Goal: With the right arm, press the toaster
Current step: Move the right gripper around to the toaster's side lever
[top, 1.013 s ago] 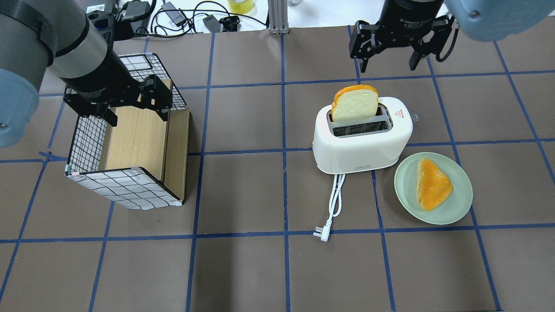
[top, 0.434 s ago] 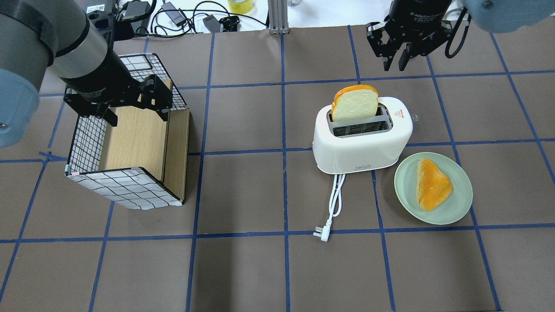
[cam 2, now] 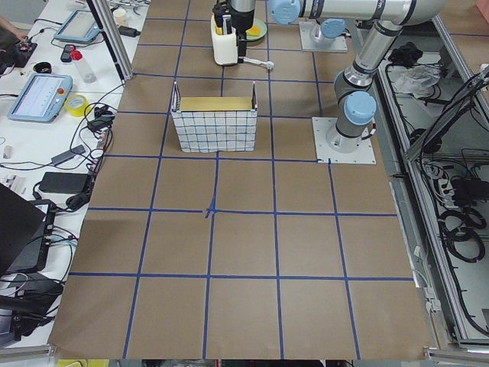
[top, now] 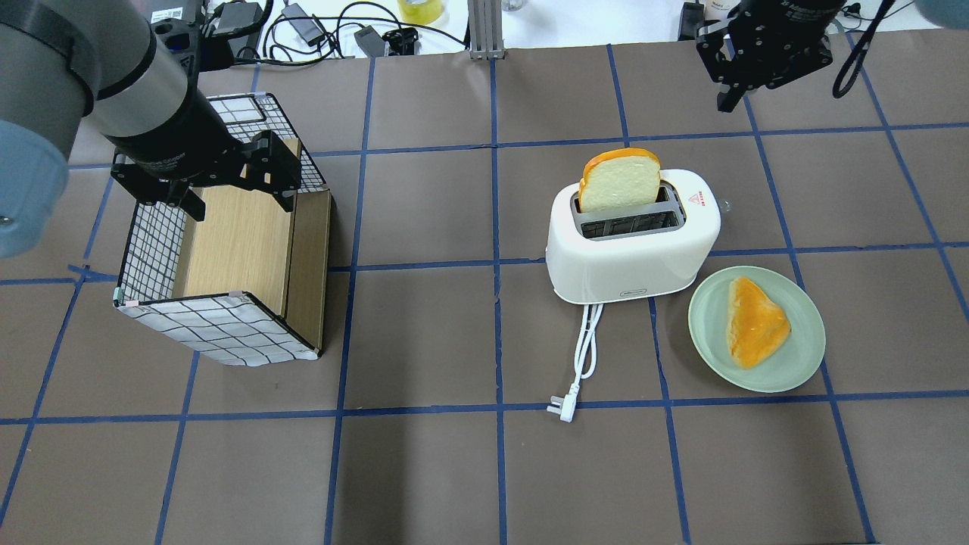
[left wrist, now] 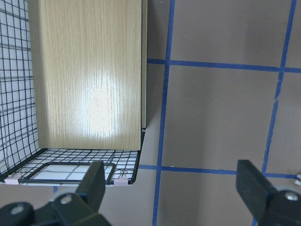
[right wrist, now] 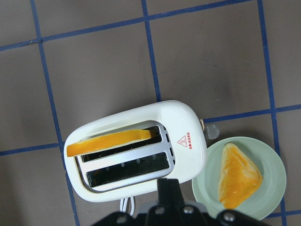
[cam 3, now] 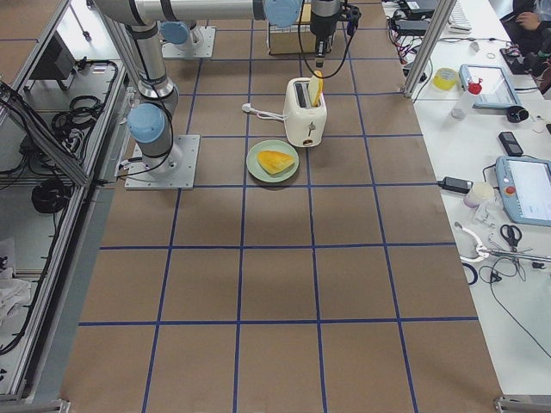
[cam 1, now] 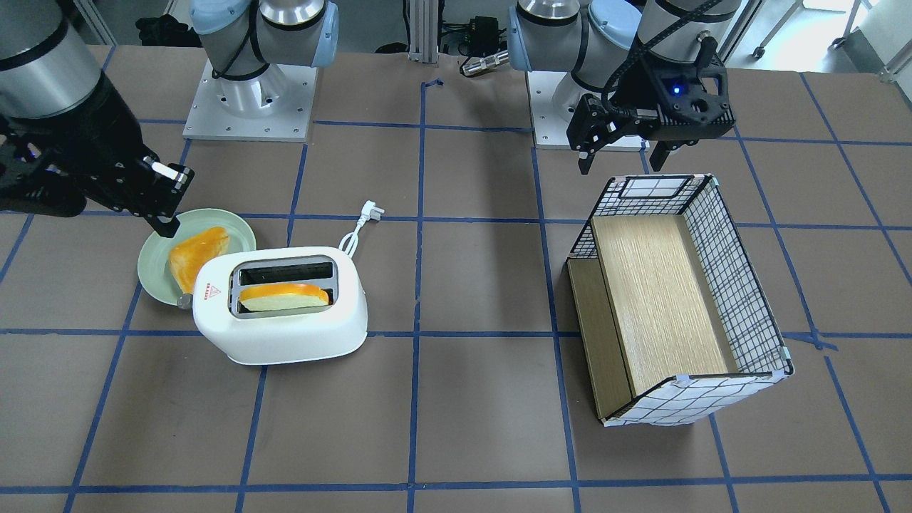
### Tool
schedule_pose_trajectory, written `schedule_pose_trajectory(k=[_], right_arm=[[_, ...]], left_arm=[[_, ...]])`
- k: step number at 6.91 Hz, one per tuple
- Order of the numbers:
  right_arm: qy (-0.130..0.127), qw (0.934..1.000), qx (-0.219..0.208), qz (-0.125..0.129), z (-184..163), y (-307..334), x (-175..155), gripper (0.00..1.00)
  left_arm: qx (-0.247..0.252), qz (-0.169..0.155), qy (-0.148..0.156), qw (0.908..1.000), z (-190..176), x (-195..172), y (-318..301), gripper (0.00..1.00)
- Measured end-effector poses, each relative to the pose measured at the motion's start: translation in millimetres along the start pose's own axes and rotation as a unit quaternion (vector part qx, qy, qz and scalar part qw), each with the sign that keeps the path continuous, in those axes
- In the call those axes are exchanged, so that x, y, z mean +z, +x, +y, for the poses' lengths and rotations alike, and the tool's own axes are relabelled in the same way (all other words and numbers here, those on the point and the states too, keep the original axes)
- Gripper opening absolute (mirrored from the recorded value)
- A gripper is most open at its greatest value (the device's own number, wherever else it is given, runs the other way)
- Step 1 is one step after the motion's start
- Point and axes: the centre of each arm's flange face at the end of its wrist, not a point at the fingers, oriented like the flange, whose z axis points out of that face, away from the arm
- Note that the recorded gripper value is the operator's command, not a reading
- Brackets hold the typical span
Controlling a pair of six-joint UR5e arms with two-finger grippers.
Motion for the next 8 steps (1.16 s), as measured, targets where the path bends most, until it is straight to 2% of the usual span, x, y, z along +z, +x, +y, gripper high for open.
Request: schedule_pose_trajectory(k=[2,3,5,6,8], right_arm=[[-0.005,0.9973,0.041,-0.06,-20.8,76.7,5.9,0.0],[-0.012,0.9944,0.048,-0.094,-24.7,107.4,21.5,0.0],[-0.01,0.9826,0.058,-0.176,-30.4,150.3,74.6,0.0],[-0.009,0.9758,0.063,-0.209,-31.4,163.9,104.3,0.0],[-0.007,0.9654,0.067,-0.252,-23.4,169.3,151.5,0.0]], left_arm=[[0.0,0.0,0.0,1.0,0.1,0.1,0.0,1.0],[0.0,0.0,0.0,1.0,0.0,0.0,0.0,1.0],[0.0,0.0,0.0,1.0,0.0,0.0,0.0,1.0],[0.0,0.0,0.0,1.0,0.0,0.0,0.0,1.0],[0.0,0.0,0.0,1.0,0.0,0.0,0.1,1.0]])
